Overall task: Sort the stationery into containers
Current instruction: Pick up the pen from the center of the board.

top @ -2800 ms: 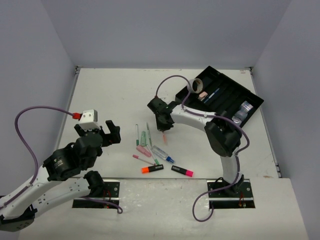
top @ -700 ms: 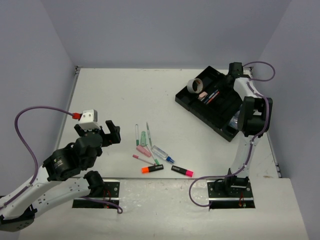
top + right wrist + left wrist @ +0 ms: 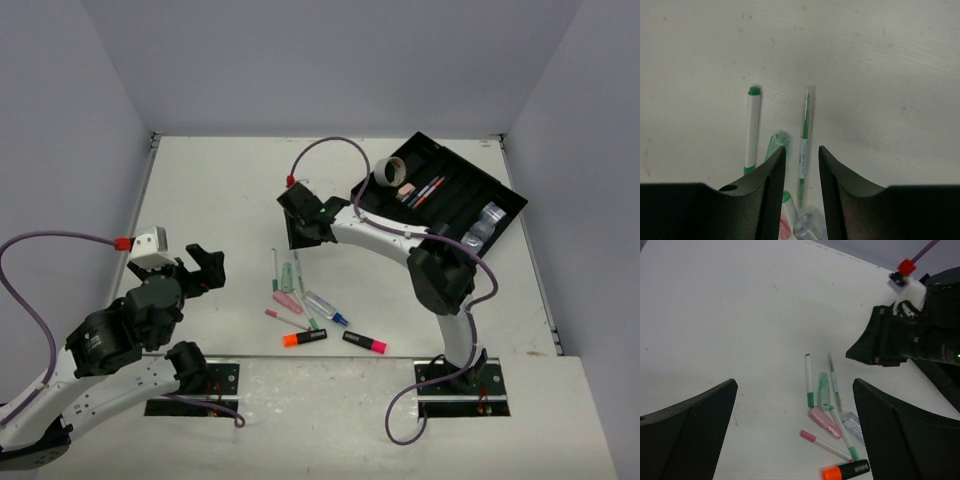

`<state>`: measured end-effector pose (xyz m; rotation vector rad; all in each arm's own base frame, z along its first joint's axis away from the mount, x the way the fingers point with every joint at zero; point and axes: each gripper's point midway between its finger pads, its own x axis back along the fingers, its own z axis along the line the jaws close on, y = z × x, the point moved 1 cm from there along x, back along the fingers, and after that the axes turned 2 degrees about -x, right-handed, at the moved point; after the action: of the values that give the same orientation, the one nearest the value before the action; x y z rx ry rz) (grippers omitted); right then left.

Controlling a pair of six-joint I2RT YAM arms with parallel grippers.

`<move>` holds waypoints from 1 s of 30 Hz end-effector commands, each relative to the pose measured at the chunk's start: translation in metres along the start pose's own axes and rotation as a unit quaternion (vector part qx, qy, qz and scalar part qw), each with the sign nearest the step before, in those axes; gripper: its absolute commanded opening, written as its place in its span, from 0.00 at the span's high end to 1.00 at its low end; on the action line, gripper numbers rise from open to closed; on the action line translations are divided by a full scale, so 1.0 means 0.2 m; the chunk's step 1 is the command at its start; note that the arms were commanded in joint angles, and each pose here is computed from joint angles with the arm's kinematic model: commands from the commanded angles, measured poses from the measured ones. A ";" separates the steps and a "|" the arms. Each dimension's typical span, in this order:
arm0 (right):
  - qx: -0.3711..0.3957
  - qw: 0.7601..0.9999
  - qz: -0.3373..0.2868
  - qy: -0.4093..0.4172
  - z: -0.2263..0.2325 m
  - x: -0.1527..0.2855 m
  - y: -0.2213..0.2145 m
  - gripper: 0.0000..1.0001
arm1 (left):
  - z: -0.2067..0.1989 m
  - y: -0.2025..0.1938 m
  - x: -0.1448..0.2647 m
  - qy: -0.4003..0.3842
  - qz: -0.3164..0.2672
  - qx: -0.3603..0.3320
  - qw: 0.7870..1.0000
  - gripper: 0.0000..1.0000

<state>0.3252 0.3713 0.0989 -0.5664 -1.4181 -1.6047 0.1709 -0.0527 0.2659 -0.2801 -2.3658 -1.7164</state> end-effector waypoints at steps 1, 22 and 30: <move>0.018 0.999 0.010 -0.041 0.06 -0.08 -0.06 0.67 | 0.01 0.04 0.00 0.015 -0.013 0.017 1.000 0.00; 0.032 0.993 0.064 -0.092 -0.01 -0.24 -0.31 0.74 | 0.00 0.04 0.00 0.005 -0.012 0.012 1.000 0.00; 0.026 0.993 0.064 -0.101 -0.05 -0.25 -0.30 0.83 | 0.00 0.04 0.00 0.003 -0.013 0.014 1.000 0.00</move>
<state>0.2975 0.3766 0.0242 -0.7637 -1.5194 -1.4139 0.1713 -0.0540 0.2648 -0.2883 -2.3556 -1.7247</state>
